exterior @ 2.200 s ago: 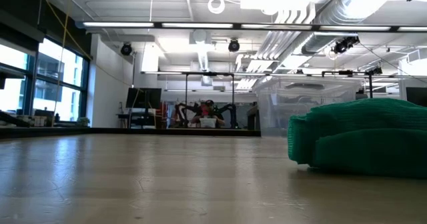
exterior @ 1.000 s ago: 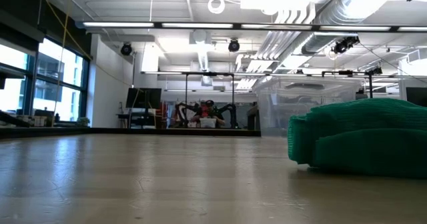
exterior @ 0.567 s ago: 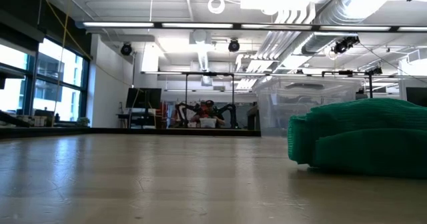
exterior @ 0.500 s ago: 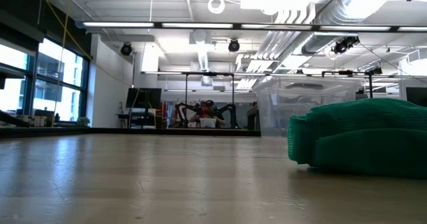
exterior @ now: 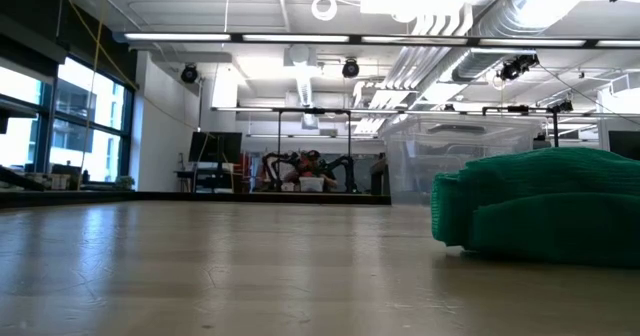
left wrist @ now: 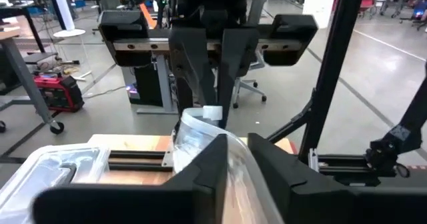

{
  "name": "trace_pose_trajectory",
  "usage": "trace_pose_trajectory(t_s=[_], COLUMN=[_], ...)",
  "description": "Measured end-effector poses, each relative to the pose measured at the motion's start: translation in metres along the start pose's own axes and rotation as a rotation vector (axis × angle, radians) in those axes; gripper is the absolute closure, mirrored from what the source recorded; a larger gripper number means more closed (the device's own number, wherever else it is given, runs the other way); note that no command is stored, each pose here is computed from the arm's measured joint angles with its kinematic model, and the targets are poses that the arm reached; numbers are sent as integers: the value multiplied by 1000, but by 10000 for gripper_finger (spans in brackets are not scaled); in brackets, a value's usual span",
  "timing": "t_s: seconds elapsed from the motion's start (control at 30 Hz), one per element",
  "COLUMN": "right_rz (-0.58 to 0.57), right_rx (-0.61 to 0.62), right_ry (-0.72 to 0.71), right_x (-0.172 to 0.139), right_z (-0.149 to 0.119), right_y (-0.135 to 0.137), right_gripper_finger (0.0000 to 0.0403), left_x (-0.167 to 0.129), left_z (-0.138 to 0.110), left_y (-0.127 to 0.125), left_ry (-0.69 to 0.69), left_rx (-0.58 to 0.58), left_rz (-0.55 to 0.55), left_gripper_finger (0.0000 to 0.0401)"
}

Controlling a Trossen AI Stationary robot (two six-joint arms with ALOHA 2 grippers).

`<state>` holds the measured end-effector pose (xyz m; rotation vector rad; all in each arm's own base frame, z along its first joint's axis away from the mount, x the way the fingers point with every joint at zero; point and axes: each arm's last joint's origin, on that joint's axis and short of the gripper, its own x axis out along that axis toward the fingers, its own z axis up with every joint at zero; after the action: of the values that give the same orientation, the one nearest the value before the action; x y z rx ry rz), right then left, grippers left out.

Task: Roll bandage
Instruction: Open the transparent zip bag

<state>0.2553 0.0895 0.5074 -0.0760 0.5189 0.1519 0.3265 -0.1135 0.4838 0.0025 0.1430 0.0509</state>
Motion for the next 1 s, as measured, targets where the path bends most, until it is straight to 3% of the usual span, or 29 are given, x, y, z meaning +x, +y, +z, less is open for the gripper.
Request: trace_pose_trajectory(t_s=[0.3,0.47,0.6,0.73,1.0], right_rz=[24,44,57,62,60], right_rx=[1,-10,-7,-10,-10], right_ry=[-8,-8,-8,-7,-3], right_x=[-1,-2,-3,-3,-3], right_z=[0,0,0,-1,-1], right_y=[6,12,16,17,17], right_gripper_finger=[403,403,403,403,403], left_x=[-3,-12,-17,-18,-18], left_z=[1,2,2,2,-2], left_y=[4,0,-7,-11,-12], left_ry=[3,13,11,10,47], left_rx=[20,104,160,129,46], left_rz=[72,130,104,29,-15], left_gripper_finger=[227,202,209,235,338])
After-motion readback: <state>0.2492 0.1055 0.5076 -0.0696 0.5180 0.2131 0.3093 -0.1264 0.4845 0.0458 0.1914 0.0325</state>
